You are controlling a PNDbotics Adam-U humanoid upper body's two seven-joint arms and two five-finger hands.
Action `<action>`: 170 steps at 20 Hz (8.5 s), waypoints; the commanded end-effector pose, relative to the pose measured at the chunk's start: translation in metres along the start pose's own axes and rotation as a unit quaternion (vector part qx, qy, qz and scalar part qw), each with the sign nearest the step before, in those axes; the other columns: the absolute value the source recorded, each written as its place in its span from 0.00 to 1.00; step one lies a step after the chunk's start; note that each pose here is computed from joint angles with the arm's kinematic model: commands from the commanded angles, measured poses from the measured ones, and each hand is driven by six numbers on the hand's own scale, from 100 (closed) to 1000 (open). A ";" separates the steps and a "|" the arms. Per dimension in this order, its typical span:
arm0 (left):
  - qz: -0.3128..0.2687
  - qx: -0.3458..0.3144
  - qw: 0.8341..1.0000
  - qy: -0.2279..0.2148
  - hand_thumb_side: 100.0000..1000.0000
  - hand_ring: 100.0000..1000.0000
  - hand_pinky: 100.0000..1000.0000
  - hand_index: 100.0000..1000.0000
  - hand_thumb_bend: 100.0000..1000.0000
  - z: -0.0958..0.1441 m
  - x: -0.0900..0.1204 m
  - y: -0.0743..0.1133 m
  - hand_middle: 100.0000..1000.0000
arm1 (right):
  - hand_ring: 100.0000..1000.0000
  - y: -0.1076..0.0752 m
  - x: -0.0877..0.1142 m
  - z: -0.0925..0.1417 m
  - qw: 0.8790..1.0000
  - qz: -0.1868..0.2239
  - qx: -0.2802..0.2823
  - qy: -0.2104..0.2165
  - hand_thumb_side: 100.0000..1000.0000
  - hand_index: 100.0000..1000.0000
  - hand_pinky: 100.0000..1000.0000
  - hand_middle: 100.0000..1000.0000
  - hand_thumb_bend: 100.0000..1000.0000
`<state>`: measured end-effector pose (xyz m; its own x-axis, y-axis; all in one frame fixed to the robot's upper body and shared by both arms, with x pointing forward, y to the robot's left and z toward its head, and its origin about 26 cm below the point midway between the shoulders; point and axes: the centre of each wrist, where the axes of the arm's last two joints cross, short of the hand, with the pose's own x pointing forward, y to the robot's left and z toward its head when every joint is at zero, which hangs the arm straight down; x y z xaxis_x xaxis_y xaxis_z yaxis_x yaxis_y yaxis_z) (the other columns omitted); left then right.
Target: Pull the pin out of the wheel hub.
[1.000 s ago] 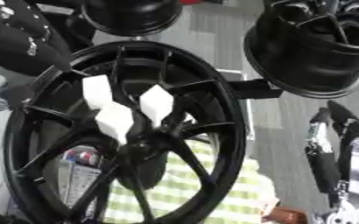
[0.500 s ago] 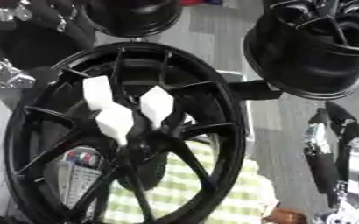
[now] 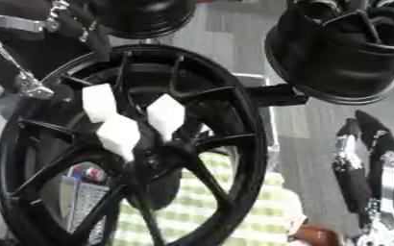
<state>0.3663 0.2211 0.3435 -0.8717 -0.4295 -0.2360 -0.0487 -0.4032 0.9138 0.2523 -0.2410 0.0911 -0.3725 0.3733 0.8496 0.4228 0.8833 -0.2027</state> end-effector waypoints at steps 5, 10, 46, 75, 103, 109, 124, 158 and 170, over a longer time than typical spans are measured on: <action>-0.091 -0.089 0.991 -0.034 0.10 0.82 0.85 0.83 0.42 0.005 -0.010 0.003 0.78 | 0.86 -0.002 0.007 -0.005 1.000 -0.004 0.002 -0.015 0.67 0.81 0.93 0.67 0.00; -0.110 -0.101 0.988 -0.036 0.11 0.82 0.84 0.81 0.43 0.006 -0.011 -0.001 0.77 | 0.86 -0.001 0.008 -0.006 1.000 -0.007 0.001 -0.016 0.67 0.80 0.93 0.67 0.00; -0.123 -0.148 0.977 -0.087 0.12 0.80 0.83 0.80 0.33 -0.005 -0.006 -0.032 0.79 | 0.86 0.000 0.008 -0.006 1.000 -0.016 -0.004 -0.010 0.68 0.81 0.93 0.67 0.00; -0.170 -0.140 0.970 -0.106 0.12 0.75 0.77 0.70 0.32 0.003 0.023 -0.014 0.75 | 0.86 0.000 0.008 -0.007 1.000 -0.029 -0.001 -0.009 0.69 0.81 0.93 0.67 0.00; -0.263 -0.114 0.949 -0.130 0.16 0.77 0.76 0.73 0.63 0.020 0.049 0.016 0.75 | 0.85 -0.001 0.008 -0.007 0.999 -0.036 -0.005 -0.010 0.70 0.81 0.93 0.67 0.00; -0.259 -0.098 0.952 -0.133 0.14 0.74 0.74 0.70 0.59 0.023 0.047 0.018 0.70 | 0.85 0.000 0.008 -0.008 0.999 -0.040 -0.004 -0.011 0.70 0.81 0.93 0.67 0.00; -0.244 -0.099 0.957 -0.123 0.15 0.73 0.73 0.71 0.59 0.017 0.032 0.006 0.70 | 0.85 0.002 0.010 -0.008 0.999 -0.047 -0.003 -0.013 0.71 0.81 0.93 0.67 0.00; -0.223 -0.089 0.963 -0.123 0.10 0.62 0.65 0.56 0.43 0.001 0.004 -0.020 0.52 | 0.85 0.004 0.012 -0.010 0.998 -0.057 -0.004 -0.016 0.71 0.81 0.94 0.67 0.00; -0.202 -0.081 0.968 -0.121 0.09 0.54 0.62 0.45 0.30 -0.001 0.004 -0.018 0.40 | 0.85 0.004 0.012 -0.010 0.998 -0.057 -0.004 -0.015 0.71 0.81 0.94 0.67 0.00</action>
<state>0.3668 0.2256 0.3136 -0.8794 -0.2443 -0.4086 -0.2828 -0.4223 0.8612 0.2591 -0.2347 0.0996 -0.4256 0.2816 0.8600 0.3836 0.9169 -0.1104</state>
